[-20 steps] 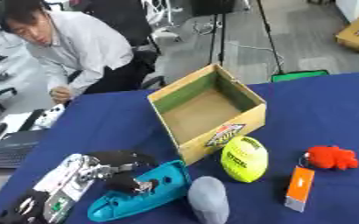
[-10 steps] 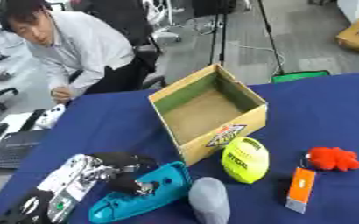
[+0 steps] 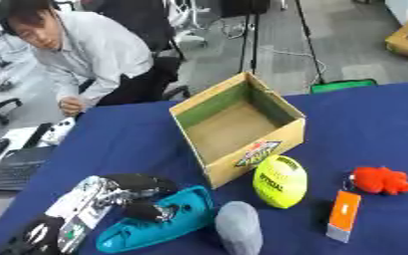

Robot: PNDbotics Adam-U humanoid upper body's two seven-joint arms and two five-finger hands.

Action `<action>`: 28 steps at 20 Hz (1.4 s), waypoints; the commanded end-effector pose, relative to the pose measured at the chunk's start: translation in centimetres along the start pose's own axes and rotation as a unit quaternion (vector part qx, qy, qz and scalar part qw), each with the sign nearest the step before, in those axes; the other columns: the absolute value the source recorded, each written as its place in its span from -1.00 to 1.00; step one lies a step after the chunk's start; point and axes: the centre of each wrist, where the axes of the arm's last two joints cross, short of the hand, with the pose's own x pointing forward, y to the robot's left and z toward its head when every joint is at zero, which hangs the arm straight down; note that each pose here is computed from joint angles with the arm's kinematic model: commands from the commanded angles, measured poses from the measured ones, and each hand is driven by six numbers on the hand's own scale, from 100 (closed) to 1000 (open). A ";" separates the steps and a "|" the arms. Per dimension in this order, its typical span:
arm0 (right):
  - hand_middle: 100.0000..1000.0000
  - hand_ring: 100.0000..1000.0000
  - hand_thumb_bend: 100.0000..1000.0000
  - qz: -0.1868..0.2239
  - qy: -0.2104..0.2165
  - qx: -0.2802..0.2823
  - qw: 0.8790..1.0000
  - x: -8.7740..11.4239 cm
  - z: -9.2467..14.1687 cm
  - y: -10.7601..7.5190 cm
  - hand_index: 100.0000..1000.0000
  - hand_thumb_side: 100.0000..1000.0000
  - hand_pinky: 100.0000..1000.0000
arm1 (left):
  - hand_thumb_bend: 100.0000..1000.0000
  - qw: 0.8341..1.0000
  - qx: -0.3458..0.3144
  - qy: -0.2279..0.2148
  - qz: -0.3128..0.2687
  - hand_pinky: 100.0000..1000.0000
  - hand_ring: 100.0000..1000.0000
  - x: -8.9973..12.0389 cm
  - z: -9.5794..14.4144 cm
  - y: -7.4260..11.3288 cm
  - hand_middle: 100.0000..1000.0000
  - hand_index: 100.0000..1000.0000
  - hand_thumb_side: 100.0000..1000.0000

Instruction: Pick up objects on the table and place them in the box.

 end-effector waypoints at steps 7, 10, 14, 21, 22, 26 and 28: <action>0.56 0.62 -1.00 -0.005 -0.014 -0.012 1.000 0.1 -1.1 -0.2 0.54 0.63 0.65 | -0.99 1.000 0.021 0.009 -0.012 0.99 1.00 -0.2 0.6 1.3 0.76 0.60 0.78; 0.56 0.62 -1.00 -0.006 -0.014 -0.012 1.000 0.1 -1.1 -0.2 0.54 0.63 0.66 | -1.00 1.000 0.021 0.008 -0.012 0.98 1.00 -0.1 0.6 1.3 0.75 0.57 0.76; 0.56 0.62 -1.00 -0.006 -0.014 -0.013 1.000 0.1 -1.2 -0.2 0.54 0.63 0.66 | -1.00 1.000 0.022 0.009 -0.010 0.97 1.00 -0.1 0.5 1.3 0.71 0.48 0.67; 0.56 0.62 -1.00 -0.006 -0.014 -0.015 1.000 0.1 -1.3 -0.2 0.54 0.62 0.66 | -1.00 1.000 0.025 0.010 -0.008 0.93 0.98 -0.1 0.5 1.4 0.62 0.31 0.51; 0.56 0.62 -1.00 -0.005 -0.014 -0.016 1.000 0.1 -1.4 -0.2 0.54 0.62 0.66 | -1.00 1.000 0.025 0.010 -0.007 0.93 0.98 -0.1 0.5 1.4 0.62 0.31 0.51; 0.56 0.63 -1.00 -0.005 -0.014 -0.016 1.000 0.1 -1.4 -0.2 0.54 0.62 0.67 | -1.00 1.000 0.027 0.012 -0.005 0.90 0.91 -0.1 0.5 1.3 0.58 0.27 0.41; 0.56 0.63 -1.00 -0.005 -0.014 -0.017 1.000 0.0 -1.5 -0.2 0.54 0.61 0.67 | -1.00 1.000 0.028 0.014 -0.005 0.87 0.87 -0.1 0.6 1.3 0.55 0.27 0.37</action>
